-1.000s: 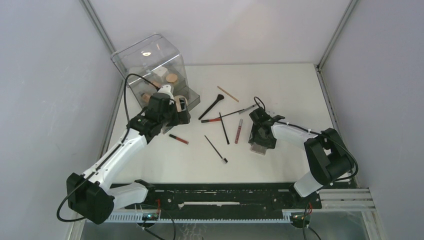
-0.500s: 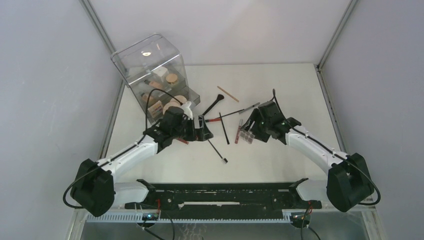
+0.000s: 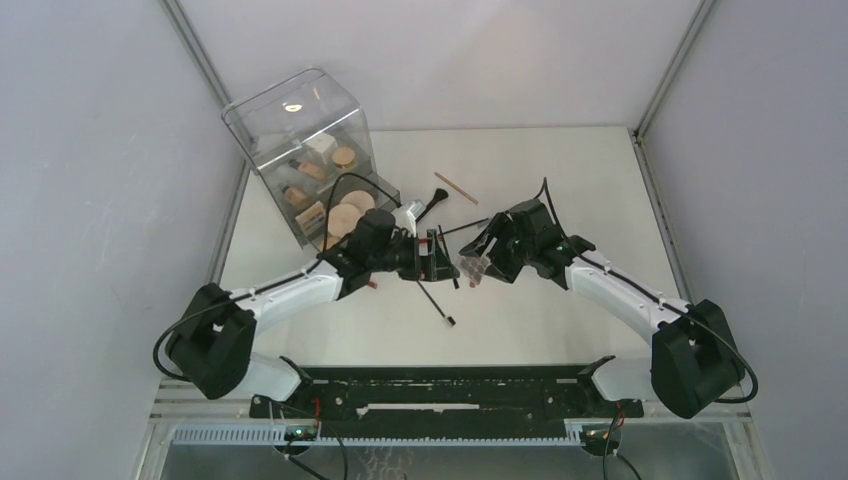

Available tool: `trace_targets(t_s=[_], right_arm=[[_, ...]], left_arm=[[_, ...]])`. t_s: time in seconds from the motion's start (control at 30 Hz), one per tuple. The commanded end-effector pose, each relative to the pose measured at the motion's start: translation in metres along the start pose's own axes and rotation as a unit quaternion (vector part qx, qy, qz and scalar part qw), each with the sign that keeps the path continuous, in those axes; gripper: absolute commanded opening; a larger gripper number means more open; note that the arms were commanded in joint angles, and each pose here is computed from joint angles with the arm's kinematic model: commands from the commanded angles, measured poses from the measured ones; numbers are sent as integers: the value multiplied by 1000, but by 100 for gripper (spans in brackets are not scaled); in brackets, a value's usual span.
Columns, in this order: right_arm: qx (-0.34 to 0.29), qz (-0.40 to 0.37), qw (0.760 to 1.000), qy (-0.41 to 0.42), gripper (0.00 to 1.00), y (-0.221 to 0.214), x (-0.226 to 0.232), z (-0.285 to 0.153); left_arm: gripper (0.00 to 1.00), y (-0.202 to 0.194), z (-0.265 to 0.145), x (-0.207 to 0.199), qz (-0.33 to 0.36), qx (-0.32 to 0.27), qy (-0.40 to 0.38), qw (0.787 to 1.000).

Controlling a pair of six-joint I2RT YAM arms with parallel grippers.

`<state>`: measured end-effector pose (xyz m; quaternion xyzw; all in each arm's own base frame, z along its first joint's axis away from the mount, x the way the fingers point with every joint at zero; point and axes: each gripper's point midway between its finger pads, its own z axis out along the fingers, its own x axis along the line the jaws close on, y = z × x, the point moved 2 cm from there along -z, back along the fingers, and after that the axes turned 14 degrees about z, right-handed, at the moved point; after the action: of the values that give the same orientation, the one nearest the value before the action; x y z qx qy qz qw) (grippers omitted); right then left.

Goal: Organize the makeup
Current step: Place the makeup in the drawer.

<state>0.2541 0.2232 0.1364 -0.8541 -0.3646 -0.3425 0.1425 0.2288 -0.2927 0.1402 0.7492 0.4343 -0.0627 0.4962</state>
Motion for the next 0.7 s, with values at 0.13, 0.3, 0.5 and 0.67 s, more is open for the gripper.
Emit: trace_targets(t_s=[0.13, 0.3, 0.5, 0.67], right_arm=[[-1, -4, 999, 48, 61, -2, 26, -8], [4, -7, 999, 48, 60, -3, 26, -8], [4, -17, 999, 46, 60, -4, 25, -7], [9, -17, 999, 36, 61, -6, 16, -4]], left_arm=[[79, 52, 14, -41, -27, -53, -96, 994], [64, 55, 22, -39, -32, -48, -89, 994], [34, 57, 26, -35, -33, -49, -78, 995], [1, 58, 24, -35, -32, -48, -71, 996]])
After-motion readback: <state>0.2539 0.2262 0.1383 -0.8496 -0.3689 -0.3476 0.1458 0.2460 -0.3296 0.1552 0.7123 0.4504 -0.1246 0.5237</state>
